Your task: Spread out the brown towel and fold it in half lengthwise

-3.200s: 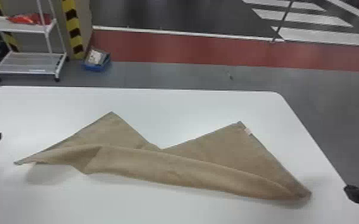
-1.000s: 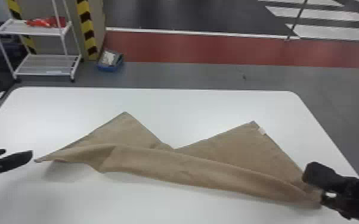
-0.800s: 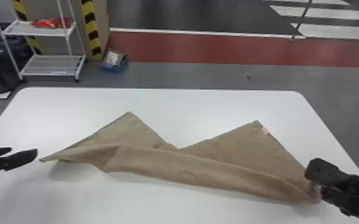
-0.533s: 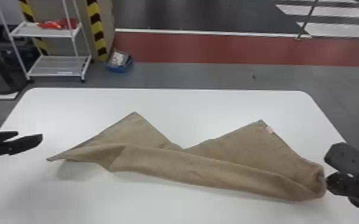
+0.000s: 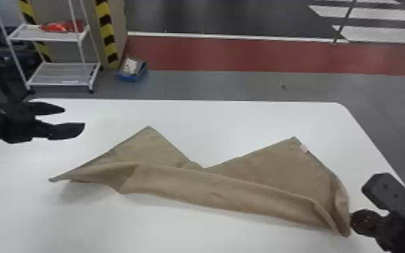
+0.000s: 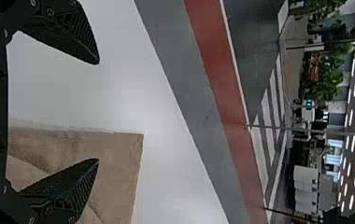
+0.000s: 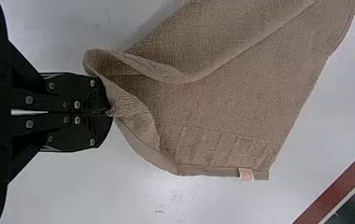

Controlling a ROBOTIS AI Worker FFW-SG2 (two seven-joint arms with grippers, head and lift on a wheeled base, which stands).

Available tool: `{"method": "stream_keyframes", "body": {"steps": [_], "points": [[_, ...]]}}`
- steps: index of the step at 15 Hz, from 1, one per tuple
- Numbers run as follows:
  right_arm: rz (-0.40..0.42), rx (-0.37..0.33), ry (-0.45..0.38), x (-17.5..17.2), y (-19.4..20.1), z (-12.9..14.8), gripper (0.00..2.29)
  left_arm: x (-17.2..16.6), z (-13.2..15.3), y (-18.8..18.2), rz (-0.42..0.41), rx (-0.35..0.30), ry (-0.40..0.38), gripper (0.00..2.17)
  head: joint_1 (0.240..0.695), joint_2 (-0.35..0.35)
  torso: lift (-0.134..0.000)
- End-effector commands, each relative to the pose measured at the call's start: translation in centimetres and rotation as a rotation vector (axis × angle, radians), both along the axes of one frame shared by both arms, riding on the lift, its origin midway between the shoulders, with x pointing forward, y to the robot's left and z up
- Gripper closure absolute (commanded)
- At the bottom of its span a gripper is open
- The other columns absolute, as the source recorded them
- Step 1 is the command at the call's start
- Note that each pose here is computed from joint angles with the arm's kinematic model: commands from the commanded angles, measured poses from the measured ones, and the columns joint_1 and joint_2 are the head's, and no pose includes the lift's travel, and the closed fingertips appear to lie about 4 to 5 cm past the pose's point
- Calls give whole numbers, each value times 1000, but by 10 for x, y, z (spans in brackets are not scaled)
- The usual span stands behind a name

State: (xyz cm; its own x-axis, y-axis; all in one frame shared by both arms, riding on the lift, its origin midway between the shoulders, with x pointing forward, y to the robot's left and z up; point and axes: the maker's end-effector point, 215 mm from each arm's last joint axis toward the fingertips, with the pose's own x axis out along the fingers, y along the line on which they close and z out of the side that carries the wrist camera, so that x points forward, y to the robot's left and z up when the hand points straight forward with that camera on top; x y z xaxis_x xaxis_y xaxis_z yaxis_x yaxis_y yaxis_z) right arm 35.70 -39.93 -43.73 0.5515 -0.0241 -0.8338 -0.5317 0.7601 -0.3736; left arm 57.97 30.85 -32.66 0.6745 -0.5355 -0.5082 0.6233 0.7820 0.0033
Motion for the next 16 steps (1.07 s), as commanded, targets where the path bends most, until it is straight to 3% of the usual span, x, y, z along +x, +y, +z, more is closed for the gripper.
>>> {"method": "stream_keyframes", "body": {"steps": [1, 4, 6, 12, 14, 16], "points": [[-21, 3, 1, -11, 4, -5, 1679, 35, -17, -29, -91, 84, 7, 218, 695, -106, -123], [-45, 11, 16, -23, 7, -13, 1679, 56, -36, -61, -175, 114, 21, 269, 695, -133, -123], [-60, 18, 18, -27, 9, -17, 1679, 62, -48, -91, -217, 110, 25, 599, 695, -158, -123], [-66, 15, 27, -31, 9, -20, 1679, 72, -81, -157, -240, 152, 58, 599, 695, -239, -123], [-65, 13, 25, -33, 8, -18, 1679, 80, -83, -166, -242, 163, 31, 599, 695, -255, -123], [-64, 12, 25, -36, 8, -16, 1679, 85, -90, -168, -249, 228, -9, 599, 695, -267, -123]]}}
